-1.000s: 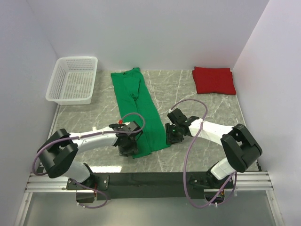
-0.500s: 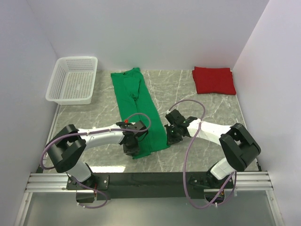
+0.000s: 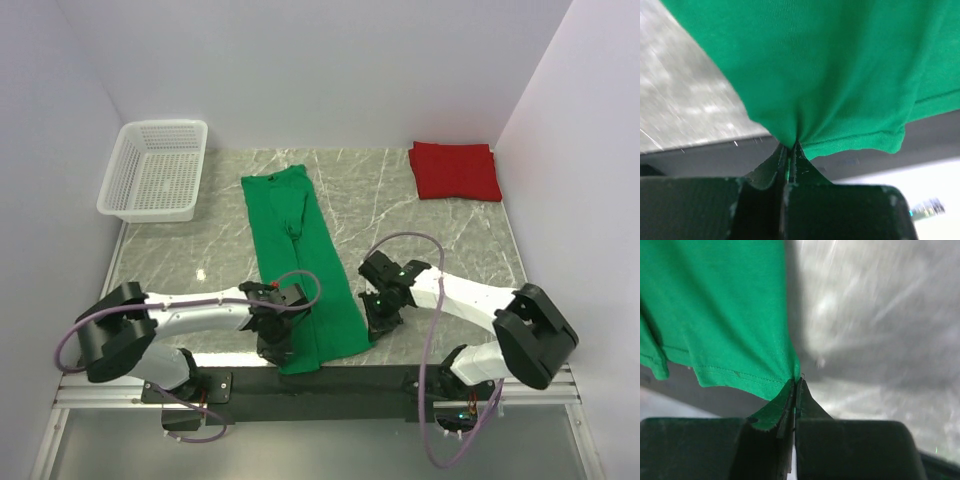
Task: Fold and stack the t-shirts
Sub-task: Fold the tshirt
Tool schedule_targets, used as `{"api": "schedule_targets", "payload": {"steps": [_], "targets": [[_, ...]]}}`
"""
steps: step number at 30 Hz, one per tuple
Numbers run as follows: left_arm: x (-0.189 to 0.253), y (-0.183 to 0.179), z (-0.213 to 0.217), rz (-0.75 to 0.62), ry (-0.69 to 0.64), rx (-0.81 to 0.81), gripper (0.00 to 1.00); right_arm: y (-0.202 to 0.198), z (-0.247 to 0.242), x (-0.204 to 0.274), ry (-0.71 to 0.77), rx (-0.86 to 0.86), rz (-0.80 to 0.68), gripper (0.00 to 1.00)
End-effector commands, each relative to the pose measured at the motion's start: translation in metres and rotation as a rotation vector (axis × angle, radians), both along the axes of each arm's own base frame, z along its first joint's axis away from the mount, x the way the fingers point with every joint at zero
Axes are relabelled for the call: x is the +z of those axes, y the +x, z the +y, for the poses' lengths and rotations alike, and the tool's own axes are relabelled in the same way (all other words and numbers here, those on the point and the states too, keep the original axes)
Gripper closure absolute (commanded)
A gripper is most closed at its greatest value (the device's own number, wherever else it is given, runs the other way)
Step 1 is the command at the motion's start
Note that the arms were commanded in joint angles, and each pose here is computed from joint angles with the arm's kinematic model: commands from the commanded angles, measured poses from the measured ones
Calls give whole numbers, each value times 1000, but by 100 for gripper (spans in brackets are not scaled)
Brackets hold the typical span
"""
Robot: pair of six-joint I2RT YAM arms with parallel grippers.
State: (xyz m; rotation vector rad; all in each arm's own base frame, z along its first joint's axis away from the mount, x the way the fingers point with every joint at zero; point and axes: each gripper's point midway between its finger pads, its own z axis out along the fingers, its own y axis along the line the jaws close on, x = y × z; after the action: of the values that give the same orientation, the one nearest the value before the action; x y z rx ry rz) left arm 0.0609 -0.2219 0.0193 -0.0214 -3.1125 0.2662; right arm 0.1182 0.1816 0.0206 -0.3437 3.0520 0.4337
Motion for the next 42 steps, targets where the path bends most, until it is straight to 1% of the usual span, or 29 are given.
{"api": "schedule_targets", "payload": {"steps": [1,3,4,5,6,7,8,9,10,12,13,14,16,18,19,21,23,29,36,42], "targets": [[20,-12,-5,50,-83,7,99,-19,-16,21,-40,40,54,100],[30,5,-13,13,-150,26,99,-8,-15,30,-53,39,32,100],[37,21,-17,-16,-175,57,99,6,-7,40,-44,41,2,100],[41,32,-17,-38,-175,68,99,13,-3,44,-36,44,-10,100],[41,43,-11,-71,-150,61,99,29,9,57,-5,45,-50,100],[49,62,-11,-106,-153,88,99,39,13,57,-17,43,-55,100],[49,71,-8,-119,-135,95,99,48,17,60,-19,45,-72,100],[48,83,-2,-150,-112,88,99,64,27,73,-3,49,-113,100],[52,101,2,-175,-109,125,99,75,28,70,-34,43,-127,100],[53,123,14,-232,-69,143,99,95,36,76,-32,37,-163,100],[59,137,17,-254,-74,174,99,111,45,88,-10,34,-203,100],[58,144,19,-255,-70,185,99,120,47,85,-24,30,-205,100],[60,170,31,-325,-33,222,99,146,54,88,-37,20,-250,100],[59,183,37,-350,-12,234,99,167,61,96,-38,19,-306,100],[57,194,41,-370,9,253,99,174,63,91,-51,20,-307,100],[57,205,46,-399,28,253,99,192,66,96,-55,12,-355,100],[57,218,51,-446,47,269,99,203,70,93,-47,3,-372,100],[59,242,58,-536,57,302,99,227,78,90,-27,-37,-431,100],[68,259,58,-621,40,319,99,245,81,93,-14,-71,-496,100],[57,263,60,-633,40,329,99,255,83,88,-13,-83,-517,100]]}}
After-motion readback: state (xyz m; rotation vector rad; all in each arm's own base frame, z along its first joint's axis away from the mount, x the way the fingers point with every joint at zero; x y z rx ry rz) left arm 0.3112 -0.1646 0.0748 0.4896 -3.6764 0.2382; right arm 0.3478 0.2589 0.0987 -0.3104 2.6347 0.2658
